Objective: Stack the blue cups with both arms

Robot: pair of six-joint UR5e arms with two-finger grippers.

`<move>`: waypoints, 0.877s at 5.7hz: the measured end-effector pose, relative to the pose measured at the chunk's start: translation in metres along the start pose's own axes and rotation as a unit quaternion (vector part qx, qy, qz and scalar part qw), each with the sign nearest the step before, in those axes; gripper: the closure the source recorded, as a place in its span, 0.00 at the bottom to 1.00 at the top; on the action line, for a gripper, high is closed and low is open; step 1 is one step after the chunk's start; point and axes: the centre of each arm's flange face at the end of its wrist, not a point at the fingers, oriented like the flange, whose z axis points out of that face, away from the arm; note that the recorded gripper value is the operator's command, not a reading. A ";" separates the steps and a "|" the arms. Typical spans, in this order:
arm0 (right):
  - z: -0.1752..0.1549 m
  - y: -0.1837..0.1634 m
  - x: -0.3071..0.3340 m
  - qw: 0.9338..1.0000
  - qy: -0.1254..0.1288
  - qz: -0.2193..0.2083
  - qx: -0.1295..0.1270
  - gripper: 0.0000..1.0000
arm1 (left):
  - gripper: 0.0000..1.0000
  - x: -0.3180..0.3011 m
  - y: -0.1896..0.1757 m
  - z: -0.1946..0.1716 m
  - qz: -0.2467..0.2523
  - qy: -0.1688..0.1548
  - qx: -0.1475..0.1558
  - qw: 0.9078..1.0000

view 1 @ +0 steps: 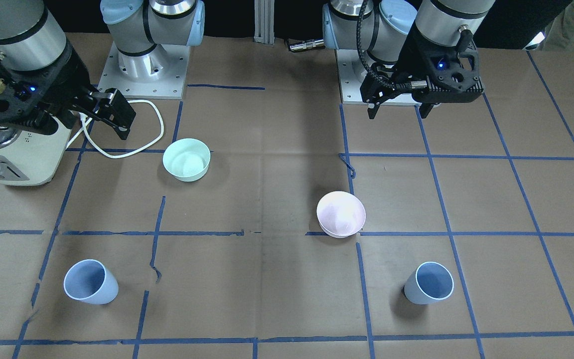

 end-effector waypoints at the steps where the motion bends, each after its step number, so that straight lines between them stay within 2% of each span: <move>1: 0.005 -0.029 0.016 0.999 0.011 -0.015 0.034 0.00 | 0.01 -0.001 -0.001 0.000 0.001 0.000 0.000 1.000; 2: 0.016 -0.064 0.048 0.998 0.022 -0.027 0.044 0.00 | 0.01 -0.005 -0.002 0.001 0.000 -0.002 0.000 1.000; 3: 0.029 -0.102 0.074 0.998 0.025 -0.043 0.040 0.00 | 0.01 -0.016 -0.011 0.008 -0.003 -0.007 -0.006 1.000; 4: 0.051 -0.138 0.082 0.998 0.019 -0.057 0.034 0.00 | 0.01 -0.025 -0.034 0.027 0.000 -0.009 -0.009 1.000; 5: 0.081 -0.166 0.083 0.997 0.009 -0.067 0.028 0.00 | 0.01 -0.030 -0.069 0.048 0.009 -0.011 0.008 1.000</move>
